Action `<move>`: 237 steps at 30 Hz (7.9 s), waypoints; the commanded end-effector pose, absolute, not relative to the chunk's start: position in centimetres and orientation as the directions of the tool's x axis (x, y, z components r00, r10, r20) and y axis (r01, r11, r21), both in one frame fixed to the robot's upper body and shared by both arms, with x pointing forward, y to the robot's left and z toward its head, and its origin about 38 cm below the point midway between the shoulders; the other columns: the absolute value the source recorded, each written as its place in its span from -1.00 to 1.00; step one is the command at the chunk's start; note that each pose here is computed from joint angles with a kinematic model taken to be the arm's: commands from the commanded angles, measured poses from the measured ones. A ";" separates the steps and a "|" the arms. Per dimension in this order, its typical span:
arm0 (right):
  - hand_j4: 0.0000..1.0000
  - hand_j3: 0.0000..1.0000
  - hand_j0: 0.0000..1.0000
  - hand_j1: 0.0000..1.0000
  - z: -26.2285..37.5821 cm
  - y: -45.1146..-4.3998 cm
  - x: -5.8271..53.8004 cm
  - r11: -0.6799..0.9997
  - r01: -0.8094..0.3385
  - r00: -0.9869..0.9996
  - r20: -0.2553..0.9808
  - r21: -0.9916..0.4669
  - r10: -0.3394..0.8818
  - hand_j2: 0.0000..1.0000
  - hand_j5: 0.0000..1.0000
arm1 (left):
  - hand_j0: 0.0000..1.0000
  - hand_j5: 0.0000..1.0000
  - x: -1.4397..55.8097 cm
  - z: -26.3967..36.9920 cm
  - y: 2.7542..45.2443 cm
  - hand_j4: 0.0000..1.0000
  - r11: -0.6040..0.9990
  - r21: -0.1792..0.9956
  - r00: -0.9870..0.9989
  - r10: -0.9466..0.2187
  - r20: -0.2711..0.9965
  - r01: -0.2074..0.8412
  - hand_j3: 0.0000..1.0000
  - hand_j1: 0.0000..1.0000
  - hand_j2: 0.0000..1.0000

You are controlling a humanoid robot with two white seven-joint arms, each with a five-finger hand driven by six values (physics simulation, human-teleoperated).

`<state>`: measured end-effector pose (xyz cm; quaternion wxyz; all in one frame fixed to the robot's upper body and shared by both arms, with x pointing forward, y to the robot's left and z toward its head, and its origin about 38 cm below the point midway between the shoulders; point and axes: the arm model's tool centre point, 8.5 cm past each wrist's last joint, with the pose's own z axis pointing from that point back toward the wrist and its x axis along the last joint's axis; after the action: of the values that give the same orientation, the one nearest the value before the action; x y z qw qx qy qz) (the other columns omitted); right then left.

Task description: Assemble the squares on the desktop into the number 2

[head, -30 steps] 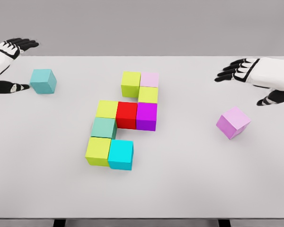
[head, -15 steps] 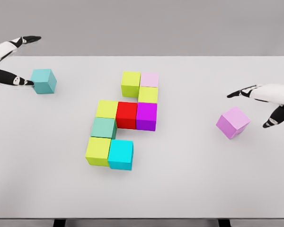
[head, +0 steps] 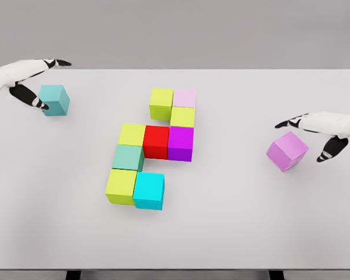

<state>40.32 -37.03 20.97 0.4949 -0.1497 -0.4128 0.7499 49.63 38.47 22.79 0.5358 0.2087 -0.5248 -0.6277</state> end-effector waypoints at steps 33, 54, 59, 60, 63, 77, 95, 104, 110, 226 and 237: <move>0.12 0.12 0.12 0.12 17.7 -34.2 41.2 -0.245 -0.623 -0.515 0.154 -0.743 0.843 0.12 0.12 | 0.99 0.99 53.2 18.9 38.9 0.99 0.130 0.820 -0.124 -0.964 0.237 0.557 0.99 0.99 0.99; -0.02 -0.02 -0.02 -0.02 23.9 -26.9 37.0 -0.417 -0.264 -0.915 0.090 -0.870 0.392 -0.02 -0.02 | 0.89 0.89 54.1 17.5 37.8 0.89 0.083 0.809 -0.087 -0.983 0.163 0.582 0.89 0.89 0.89; -0.02 -0.02 -0.02 -0.02 22.0 -23.8 36.5 -0.412 -0.276 -0.936 0.144 -0.868 0.322 -0.02 -0.02 | 0.89 0.89 54.3 17.8 38.0 0.89 0.075 0.813 -0.082 -0.985 0.150 0.577 0.89 0.89 0.89; -0.03 -0.03 -0.03 -0.03 21.7 -23.4 36.4 -0.419 -0.277 -0.939 0.151 -0.864 0.310 -0.03 -0.03 | 0.89 0.89 54.3 17.8 38.0 0.89 0.075 0.813 -0.082 -0.985 0.150 0.577 0.89 0.89 0.89; -0.03 -0.03 -0.03 -0.03 21.2 -22.0 36.2 -0.431 -0.272 -0.948 0.163 -0.860 0.273 -0.03 -0.03 | 0.85 0.85 54.3 17.5 38.4 0.85 0.096 0.807 -0.047 -0.987 0.151 0.583 0.85 0.85 0.85; -0.02 -0.02 -0.02 -0.02 20.8 -17.2 35.7 -0.401 -0.243 -0.968 0.193 -0.883 0.163 -0.02 -0.02 | 0.32 0.32 54.5 17.0 37.4 0.32 0.116 0.800 -0.030 -0.986 0.166 0.589 0.32 0.32 0.32; -0.02 -0.02 -0.02 -0.02 20.6 -15.3 35.4 -0.412 -0.225 -0.974 0.196 -0.883 0.113 -0.02 -0.02 | -0.25 -0.25 55.6 19.4 36.1 -0.25 0.125 0.826 -0.057 -0.981 0.186 0.550 -0.25 -0.25 -0.25; 0.02 0.02 0.02 0.02 20.8 -14.8 35.5 -0.405 -0.217 -0.976 0.192 -0.888 0.102 0.02 0.02 | -0.30 -0.30 55.7 20.0 34.0 -0.30 0.093 0.841 -0.116 -0.976 0.182 0.533 -0.30 -0.30 -0.30; 0.02 0.02 0.02 0.02 20.9 -14.8 35.5 -0.404 -0.216 -0.976 0.191 -0.889 0.102 0.02 0.02 | -0.30 -0.30 55.7 19.9 32.6 -0.30 0.085 0.844 -0.145 -0.971 0.189 0.530 -0.30 -0.30 -0.30; 1.00 1.00 1.00 1.00 18.4 -20.8 34.9 -0.518 -0.289 -0.955 0.200 -0.805 0.221 1.00 1.00 | -0.24 -0.24 52.5 18.7 17.6 -0.24 0.051 0.844 -0.279 -0.932 0.232 0.534 -0.24 -0.24 -0.24; 1.00 1.00 1.00 1.00 18.4 -20.4 34.9 -0.514 -0.285 -0.956 0.202 -0.809 0.213 1.00 1.00 | -0.14 -0.14 52.6 18.7 17.4 -0.14 0.052 0.844 -0.280 -0.931 0.235 0.534 -0.14 -0.14 -0.14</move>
<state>34.85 -20.46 18.38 0.1413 0.0374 -0.4697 0.8707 52.56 17.51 18.62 0.5614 0.2150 -0.4596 -0.6537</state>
